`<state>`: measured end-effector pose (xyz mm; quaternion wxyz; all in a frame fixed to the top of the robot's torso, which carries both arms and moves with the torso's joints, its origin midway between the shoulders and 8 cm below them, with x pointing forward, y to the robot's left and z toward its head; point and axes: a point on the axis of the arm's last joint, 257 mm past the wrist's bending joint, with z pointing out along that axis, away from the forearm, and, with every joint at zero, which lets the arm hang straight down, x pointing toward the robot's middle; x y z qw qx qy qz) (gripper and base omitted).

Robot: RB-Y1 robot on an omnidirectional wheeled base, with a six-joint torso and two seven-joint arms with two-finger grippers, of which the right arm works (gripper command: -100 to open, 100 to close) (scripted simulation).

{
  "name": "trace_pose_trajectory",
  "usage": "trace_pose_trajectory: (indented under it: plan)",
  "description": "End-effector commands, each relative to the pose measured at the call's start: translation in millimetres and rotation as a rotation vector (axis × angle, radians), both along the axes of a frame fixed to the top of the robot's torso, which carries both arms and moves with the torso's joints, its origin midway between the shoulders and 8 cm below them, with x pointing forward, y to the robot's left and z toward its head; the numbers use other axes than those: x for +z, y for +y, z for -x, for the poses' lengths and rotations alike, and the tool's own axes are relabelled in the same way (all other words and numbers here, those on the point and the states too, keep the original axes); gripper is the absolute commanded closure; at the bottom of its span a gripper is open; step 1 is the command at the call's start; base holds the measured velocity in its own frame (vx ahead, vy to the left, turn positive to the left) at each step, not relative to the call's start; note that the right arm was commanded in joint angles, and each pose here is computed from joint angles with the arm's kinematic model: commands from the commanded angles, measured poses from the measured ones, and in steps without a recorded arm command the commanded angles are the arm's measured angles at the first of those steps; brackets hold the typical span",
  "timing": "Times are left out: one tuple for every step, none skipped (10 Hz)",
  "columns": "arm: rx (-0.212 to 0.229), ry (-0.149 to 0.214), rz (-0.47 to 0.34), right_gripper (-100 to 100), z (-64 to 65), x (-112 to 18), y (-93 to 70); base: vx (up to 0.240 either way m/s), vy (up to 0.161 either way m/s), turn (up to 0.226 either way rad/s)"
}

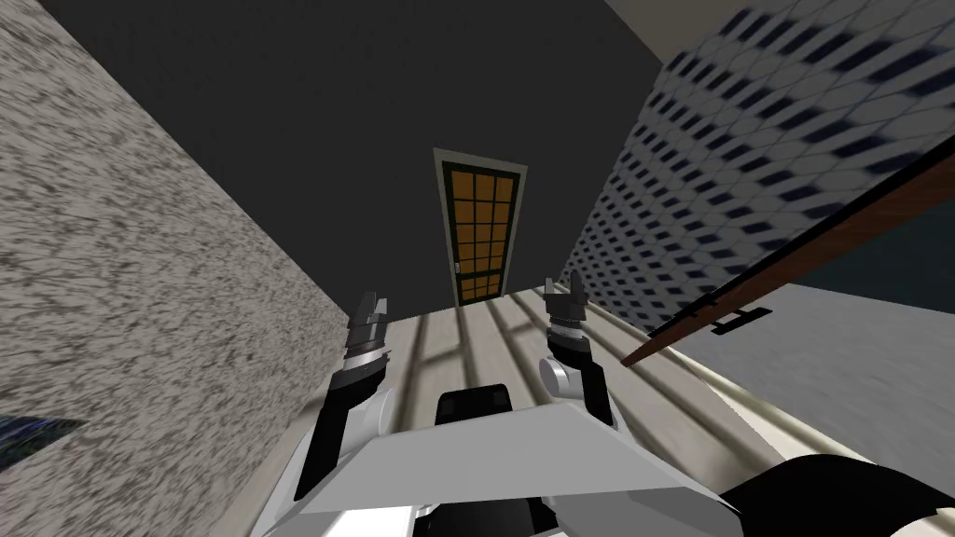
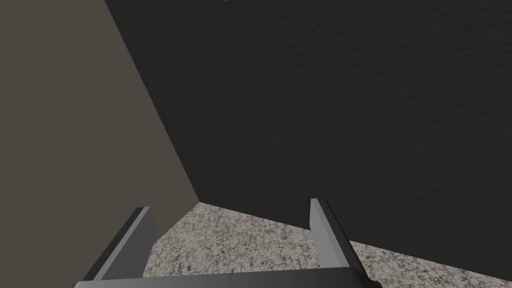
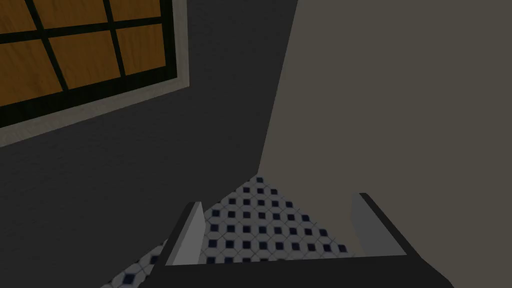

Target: Pull the door open

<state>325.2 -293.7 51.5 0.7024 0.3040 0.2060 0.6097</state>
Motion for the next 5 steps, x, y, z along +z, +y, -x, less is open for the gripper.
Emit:
trace_pose_trajectory:
  plan:
    - [0.028, 0.01, -0.026, -100, -5.5, -9.5, -1.8, 0.046, -0.011, 0.166]
    - [0.046, 0.017, -0.045, -100, -9.3, -16.4, -3.3, 0.119, 0.014, 0.204]
    - [0.064, 0.024, -0.065, -100, -12.9, -23.3, -5.0, 0.143, 0.032, 0.136]
    - [0.088, 0.033, -0.093, -100, -17.7, -32.7, -7.5, 0.128, 0.025, 0.19]
    - [0.099, 0.037, -0.108, -100, -20.2, -37.7, -8.8, 0.116, 0.02, 0.145]
